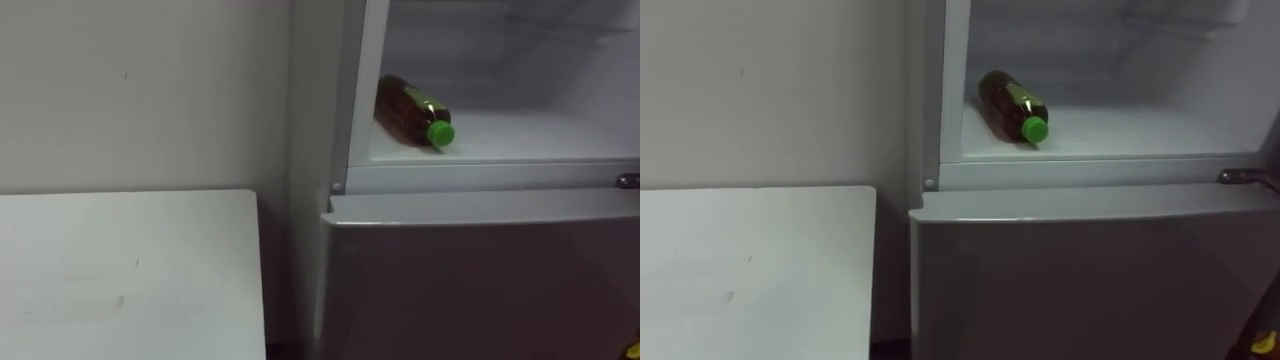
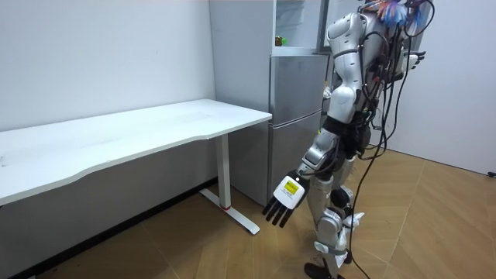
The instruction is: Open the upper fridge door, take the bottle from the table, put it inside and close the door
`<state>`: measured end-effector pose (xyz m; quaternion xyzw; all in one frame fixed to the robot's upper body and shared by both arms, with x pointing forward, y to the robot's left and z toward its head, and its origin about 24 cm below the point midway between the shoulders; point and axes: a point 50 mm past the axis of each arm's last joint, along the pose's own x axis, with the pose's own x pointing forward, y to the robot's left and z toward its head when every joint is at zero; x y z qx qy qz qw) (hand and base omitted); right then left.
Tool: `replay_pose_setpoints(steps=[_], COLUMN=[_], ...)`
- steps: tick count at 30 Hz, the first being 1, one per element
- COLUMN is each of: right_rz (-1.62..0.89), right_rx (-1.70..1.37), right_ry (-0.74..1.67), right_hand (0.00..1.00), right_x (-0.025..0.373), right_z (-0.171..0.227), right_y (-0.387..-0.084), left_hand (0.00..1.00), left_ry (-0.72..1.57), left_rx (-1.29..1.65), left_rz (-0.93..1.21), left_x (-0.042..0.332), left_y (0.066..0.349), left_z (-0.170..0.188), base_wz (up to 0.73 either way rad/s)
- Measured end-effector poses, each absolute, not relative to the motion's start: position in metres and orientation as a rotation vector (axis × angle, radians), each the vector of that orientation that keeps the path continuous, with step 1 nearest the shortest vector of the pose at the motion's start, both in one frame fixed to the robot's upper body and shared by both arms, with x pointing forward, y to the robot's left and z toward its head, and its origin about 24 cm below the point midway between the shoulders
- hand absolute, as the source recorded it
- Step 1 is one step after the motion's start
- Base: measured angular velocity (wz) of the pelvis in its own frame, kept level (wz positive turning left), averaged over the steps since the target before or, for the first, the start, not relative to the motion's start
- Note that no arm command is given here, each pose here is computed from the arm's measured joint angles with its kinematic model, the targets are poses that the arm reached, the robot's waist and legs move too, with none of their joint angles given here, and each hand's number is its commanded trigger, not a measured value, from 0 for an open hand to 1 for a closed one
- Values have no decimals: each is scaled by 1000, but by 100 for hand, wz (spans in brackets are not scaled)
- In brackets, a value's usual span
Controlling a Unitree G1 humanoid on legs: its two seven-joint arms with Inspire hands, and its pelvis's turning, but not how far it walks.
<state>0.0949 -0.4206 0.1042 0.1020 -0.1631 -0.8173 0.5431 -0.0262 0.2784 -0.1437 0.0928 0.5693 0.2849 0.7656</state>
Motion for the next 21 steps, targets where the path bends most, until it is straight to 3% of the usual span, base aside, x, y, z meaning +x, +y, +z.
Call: replay_pose_setpoints(steps=[21], right_rz=[-1870], right_rx=[180], right_ry=[-350], right_hand=[0], right_x=[119], right_z=[114], right_y=[-400], left_hand=[0], left_ry=[1290], left_rx=[160], left_rz=[594], left_x=[-36], left_y=[269], left_z=[-150], base_wz=[-2])
